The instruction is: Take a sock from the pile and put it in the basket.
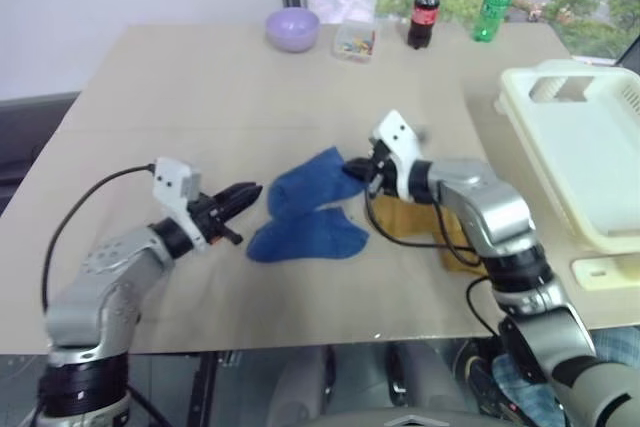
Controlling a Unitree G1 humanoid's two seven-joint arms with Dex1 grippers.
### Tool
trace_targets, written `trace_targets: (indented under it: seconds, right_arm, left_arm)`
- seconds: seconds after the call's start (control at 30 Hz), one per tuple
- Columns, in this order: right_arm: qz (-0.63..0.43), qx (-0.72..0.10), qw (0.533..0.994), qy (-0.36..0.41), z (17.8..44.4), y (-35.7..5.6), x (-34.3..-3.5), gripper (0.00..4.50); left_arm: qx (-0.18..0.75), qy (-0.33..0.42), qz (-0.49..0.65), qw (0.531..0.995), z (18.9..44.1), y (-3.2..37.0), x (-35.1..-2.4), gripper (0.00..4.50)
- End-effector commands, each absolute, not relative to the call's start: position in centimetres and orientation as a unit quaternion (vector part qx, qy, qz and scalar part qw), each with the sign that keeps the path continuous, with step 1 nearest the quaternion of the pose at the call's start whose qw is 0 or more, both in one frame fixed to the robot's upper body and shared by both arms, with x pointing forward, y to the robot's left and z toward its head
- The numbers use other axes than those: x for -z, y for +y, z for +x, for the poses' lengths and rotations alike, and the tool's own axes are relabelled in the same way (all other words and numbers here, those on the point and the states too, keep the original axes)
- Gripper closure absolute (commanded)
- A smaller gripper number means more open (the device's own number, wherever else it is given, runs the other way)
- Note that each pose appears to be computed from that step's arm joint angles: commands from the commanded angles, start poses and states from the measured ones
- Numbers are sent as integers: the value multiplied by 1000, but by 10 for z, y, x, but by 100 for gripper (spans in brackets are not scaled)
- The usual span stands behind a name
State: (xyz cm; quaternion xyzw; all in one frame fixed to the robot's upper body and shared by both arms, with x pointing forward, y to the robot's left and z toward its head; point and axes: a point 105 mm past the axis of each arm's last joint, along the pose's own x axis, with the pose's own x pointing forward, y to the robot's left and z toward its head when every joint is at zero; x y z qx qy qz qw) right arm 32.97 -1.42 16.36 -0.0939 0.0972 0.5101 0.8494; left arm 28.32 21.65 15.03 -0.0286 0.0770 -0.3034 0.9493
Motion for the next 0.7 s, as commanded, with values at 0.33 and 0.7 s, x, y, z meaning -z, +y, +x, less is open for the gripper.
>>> trace_targets:
  seconds: [0.33,0.7]
  right_arm:
    - [-62,-518,842,133,301,-11,-165,450]
    - [-68,-504,855,98,319,-5,-176,450]
  left_arm:
    - [334,106,-34,936,261,225,-165,377]
    - [303,117,-16,946,298,215,-131,217]
